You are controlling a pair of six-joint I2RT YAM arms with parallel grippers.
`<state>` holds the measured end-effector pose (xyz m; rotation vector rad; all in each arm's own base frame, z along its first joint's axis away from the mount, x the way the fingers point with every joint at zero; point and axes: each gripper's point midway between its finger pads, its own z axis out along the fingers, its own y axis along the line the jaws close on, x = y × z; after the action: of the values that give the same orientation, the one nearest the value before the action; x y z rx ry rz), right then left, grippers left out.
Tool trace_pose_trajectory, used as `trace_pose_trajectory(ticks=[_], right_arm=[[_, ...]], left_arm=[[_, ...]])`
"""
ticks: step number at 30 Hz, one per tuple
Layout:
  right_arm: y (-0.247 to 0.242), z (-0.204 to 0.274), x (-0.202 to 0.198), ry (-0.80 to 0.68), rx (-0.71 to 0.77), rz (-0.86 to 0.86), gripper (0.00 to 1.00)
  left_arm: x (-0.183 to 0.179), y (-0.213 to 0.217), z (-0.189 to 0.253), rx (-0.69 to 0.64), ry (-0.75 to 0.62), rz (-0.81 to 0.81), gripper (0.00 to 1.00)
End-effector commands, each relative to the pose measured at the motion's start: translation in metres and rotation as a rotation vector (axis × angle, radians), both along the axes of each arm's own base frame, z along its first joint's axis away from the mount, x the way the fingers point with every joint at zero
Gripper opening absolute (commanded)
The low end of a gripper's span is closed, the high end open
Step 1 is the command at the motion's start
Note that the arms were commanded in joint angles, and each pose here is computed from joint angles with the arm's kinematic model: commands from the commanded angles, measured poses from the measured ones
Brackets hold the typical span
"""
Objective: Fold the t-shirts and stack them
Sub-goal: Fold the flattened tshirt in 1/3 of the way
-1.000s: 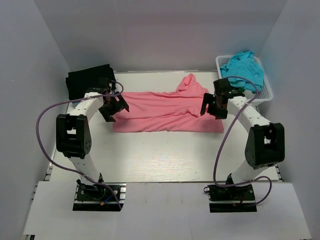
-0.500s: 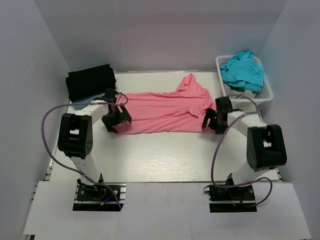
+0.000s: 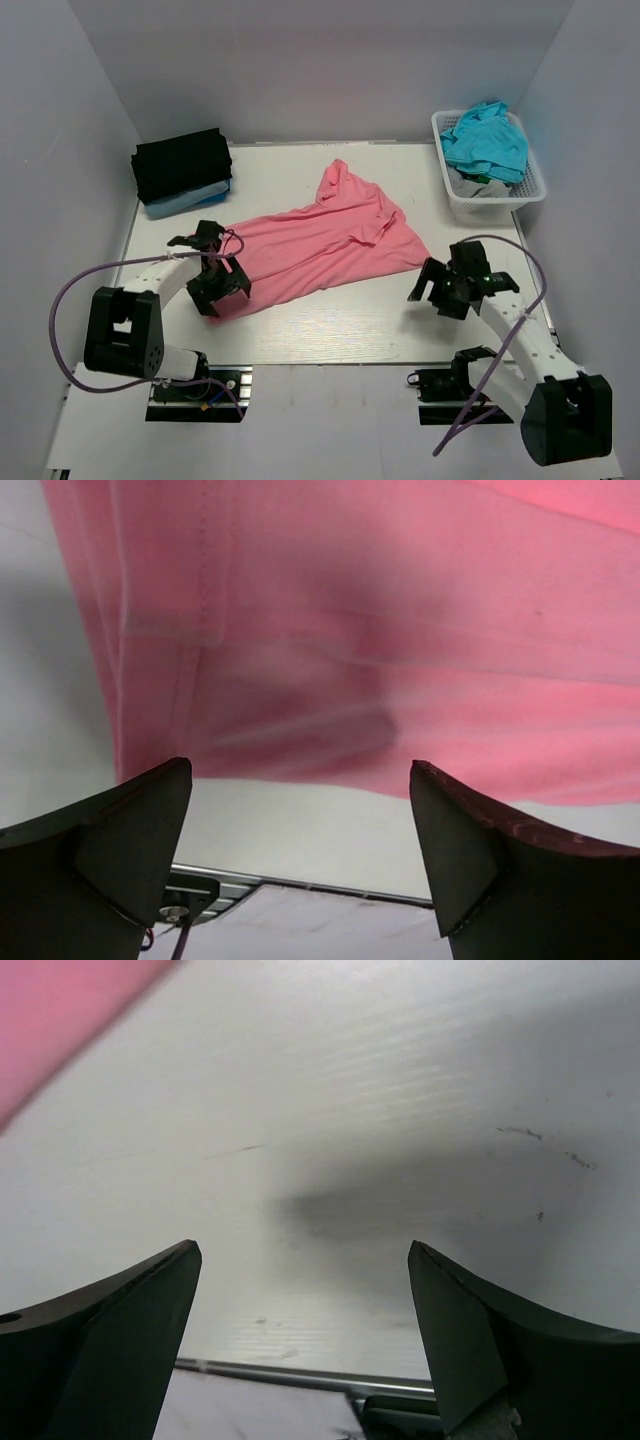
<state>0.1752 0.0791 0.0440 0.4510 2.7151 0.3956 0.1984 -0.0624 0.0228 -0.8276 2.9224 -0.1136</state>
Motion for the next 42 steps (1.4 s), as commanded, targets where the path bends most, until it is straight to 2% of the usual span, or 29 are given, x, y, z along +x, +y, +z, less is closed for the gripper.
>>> trace_pose_trajectory(ticks=[1,3,9,16,18,20,23,25,26,27,29,30,33,35,38,40,42], right_arm=[[0.017,0.051,0.028,-0.128,0.037,0.095,0.90],[0.019,0.070,0.050,-0.188,0.000,0.144,0.90],[0.056,0.086,0.130,-0.349,0.060,0.217,0.90],[0.073,0.042,0.190,-0.278,0.067,0.209,0.90],[0.066,0.015,0.187,-0.189,0.053,0.130,0.90],[0.053,-0.011,0.167,-0.070,0.037,0.030,0.89],[0.033,-0.046,0.107,0.115,0.022,-0.086,0.89],[0.025,-0.047,0.086,0.162,0.055,-0.184,0.89],[0.023,-0.057,0.049,0.234,0.081,-0.198,0.89],[0.022,-0.050,0.044,0.211,0.099,-0.221,0.89],[0.016,-0.059,0.006,0.298,0.089,-0.286,0.89],[0.014,-0.043,0.004,0.252,0.101,-0.296,0.89],[-0.001,-0.029,-0.018,0.243,0.037,-0.341,0.89],[-0.007,-0.019,-0.015,0.187,0.017,-0.324,0.89],[-0.005,-0.003,0.003,0.125,0.007,-0.244,0.90],[0.007,0.006,0.015,0.106,0.045,-0.174,0.90],[0.028,0.016,0.033,0.031,0.143,-0.104,0.90]], left_arm=[[0.020,0.003,0.030,0.019,-0.095,0.012,1.00],[0.038,0.000,0.046,0.012,-0.139,0.013,1.00],[0.064,-0.011,0.063,-0.042,-0.200,0.004,1.00],[0.069,-0.010,0.071,-0.033,-0.206,0.016,1.00],[0.070,-0.009,0.074,-0.026,-0.207,0.027,1.00],[0.073,-0.010,0.074,-0.028,-0.218,0.027,1.00],[0.072,-0.011,0.074,-0.036,-0.216,0.025,1.00],[0.072,-0.011,0.074,-0.037,-0.216,0.025,1.00],[0.072,-0.011,0.071,-0.035,-0.204,0.025,1.00],[0.072,-0.011,0.071,-0.035,-0.204,0.025,1.00],[0.072,-0.011,0.071,-0.032,-0.205,0.014,1.00],[0.072,-0.011,0.071,-0.032,-0.205,0.014,1.00],[0.071,-0.010,0.066,-0.028,-0.194,0.005,1.00],[0.070,-0.010,0.062,-0.024,-0.182,-0.007,1.00],[0.073,-0.010,0.057,-0.020,-0.173,-0.017,1.00],[0.075,-0.010,0.055,-0.021,-0.176,-0.017,1.00],[0.078,-0.011,0.054,-0.021,-0.180,-0.017,1.00]])
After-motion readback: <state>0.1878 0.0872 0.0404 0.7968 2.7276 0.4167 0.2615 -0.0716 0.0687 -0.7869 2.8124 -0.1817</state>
